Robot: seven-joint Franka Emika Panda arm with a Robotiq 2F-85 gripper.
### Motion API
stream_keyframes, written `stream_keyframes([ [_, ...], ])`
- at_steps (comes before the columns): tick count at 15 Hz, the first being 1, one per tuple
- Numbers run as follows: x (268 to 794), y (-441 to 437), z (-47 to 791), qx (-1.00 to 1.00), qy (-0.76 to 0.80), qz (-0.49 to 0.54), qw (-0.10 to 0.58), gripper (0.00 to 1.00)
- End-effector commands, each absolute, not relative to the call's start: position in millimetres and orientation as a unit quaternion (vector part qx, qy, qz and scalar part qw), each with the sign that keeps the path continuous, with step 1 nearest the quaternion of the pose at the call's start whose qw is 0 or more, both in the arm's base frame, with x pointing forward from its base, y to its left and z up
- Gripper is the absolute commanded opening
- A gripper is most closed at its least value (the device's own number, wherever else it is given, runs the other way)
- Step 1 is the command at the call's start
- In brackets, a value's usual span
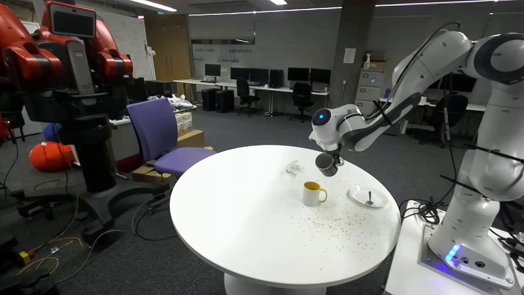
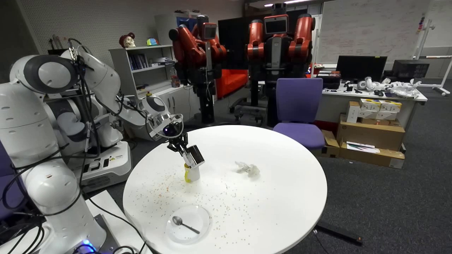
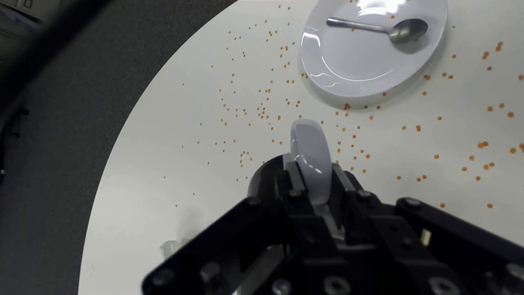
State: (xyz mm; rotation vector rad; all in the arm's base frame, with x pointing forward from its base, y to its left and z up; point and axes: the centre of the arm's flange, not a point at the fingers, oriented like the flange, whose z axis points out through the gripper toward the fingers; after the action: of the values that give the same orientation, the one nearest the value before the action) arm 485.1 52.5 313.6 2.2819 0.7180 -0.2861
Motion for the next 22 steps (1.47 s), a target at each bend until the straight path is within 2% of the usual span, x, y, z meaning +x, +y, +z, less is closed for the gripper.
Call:
stream_keyframes([
  [1,499,60,322,0.857,0.320,-0.141,0.378,0.05],
  [14,531,76,319,0.786,0.420,-0.240,0.385,0.05],
  [22,533,84,323,0.752,0.452,-0.286,0.384,0.05],
])
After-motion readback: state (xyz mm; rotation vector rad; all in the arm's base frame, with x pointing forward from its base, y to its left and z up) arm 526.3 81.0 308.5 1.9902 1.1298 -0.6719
